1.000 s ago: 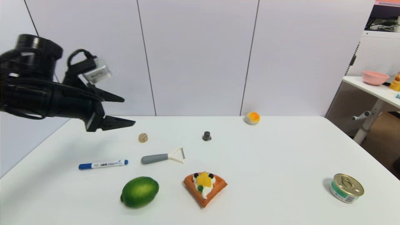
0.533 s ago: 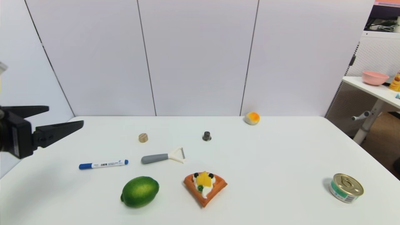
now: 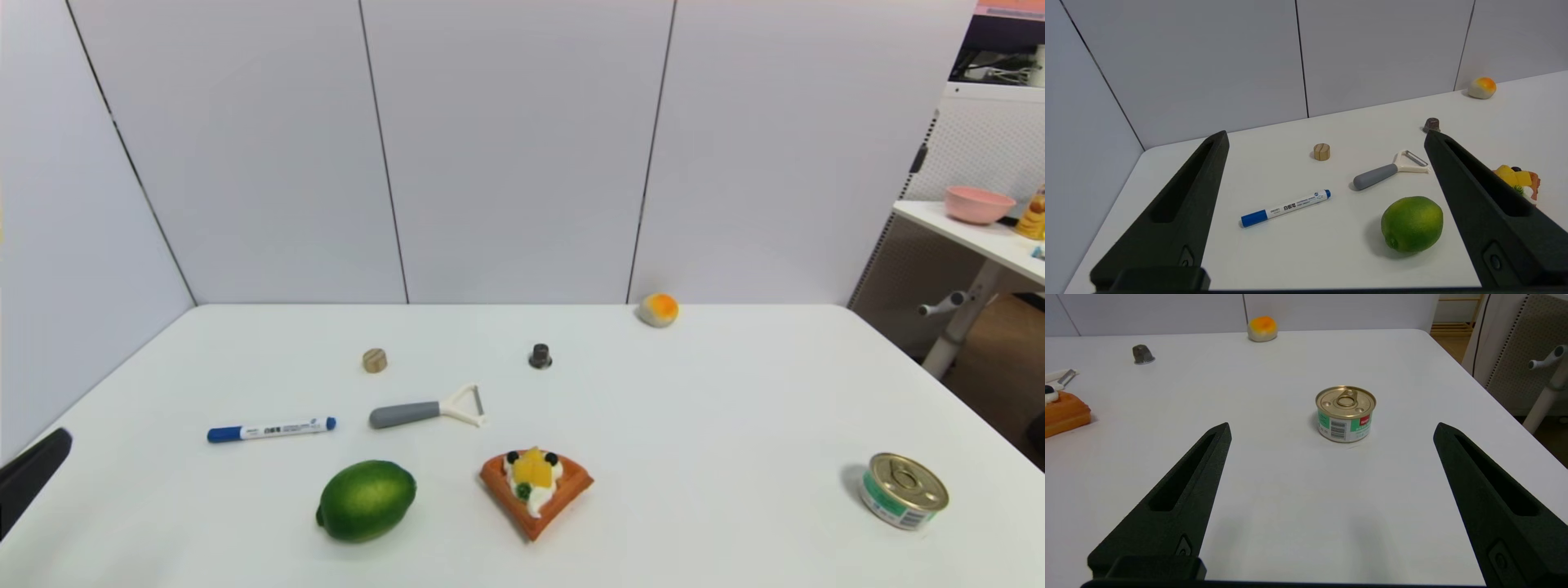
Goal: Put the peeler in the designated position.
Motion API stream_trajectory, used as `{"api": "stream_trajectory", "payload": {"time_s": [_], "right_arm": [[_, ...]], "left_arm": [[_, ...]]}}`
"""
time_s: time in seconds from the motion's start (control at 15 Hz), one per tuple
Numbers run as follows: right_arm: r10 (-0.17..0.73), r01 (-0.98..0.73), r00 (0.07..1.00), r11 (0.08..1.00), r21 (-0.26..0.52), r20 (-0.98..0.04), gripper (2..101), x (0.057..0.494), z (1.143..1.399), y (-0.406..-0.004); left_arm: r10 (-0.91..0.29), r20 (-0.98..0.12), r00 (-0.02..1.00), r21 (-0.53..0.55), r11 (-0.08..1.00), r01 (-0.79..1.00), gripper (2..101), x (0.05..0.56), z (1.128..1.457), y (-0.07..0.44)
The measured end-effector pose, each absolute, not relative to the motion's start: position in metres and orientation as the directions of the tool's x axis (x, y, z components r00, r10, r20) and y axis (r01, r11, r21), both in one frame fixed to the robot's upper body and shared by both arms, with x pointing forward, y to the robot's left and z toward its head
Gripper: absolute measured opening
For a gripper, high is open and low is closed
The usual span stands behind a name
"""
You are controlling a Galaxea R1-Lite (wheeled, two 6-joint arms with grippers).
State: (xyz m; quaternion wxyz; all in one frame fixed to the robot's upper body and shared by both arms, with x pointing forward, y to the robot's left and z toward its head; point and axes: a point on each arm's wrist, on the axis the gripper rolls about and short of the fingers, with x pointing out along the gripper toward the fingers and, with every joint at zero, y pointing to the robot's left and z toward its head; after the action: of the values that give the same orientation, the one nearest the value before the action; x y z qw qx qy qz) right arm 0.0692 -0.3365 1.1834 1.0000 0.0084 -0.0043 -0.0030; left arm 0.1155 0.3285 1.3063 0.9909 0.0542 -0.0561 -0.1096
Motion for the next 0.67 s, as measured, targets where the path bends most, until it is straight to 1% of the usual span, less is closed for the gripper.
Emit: {"api": "stream_trajectory", "payload": {"time_s": [0.13,0.4,0.53,0.67], "right_arm": [[-0.007,0.007,1.000,1.000,0.017,0.009,98.0,0.069,1.183,-0.337],[-0.007,0.006,1.000,1.000,0.017,0.009,98.0,0.069,1.183,-0.337],[-0.007,0.006,1.000,1.000,0.017,0.009,98.0,0.069,1.183,-0.337],[-0.007,0.007,1.000,1.000,0.017,0.009,98.0,0.069,1.183,-0.337]], "left_arm": [[-0.204,0.120,0.972,0.129,0.974,0.189,96.9,0.099,1.284,0.329],[-0.165,0.089,0.982,0.119,0.981,0.154,97.1,0.080,1.234,0.330],[-0.155,0.091,0.984,0.113,0.983,0.144,97.1,0.076,1.212,0.330],[-0.074,0.071,0.995,0.102,0.993,0.067,97.1,0.072,1.198,0.332]]}}
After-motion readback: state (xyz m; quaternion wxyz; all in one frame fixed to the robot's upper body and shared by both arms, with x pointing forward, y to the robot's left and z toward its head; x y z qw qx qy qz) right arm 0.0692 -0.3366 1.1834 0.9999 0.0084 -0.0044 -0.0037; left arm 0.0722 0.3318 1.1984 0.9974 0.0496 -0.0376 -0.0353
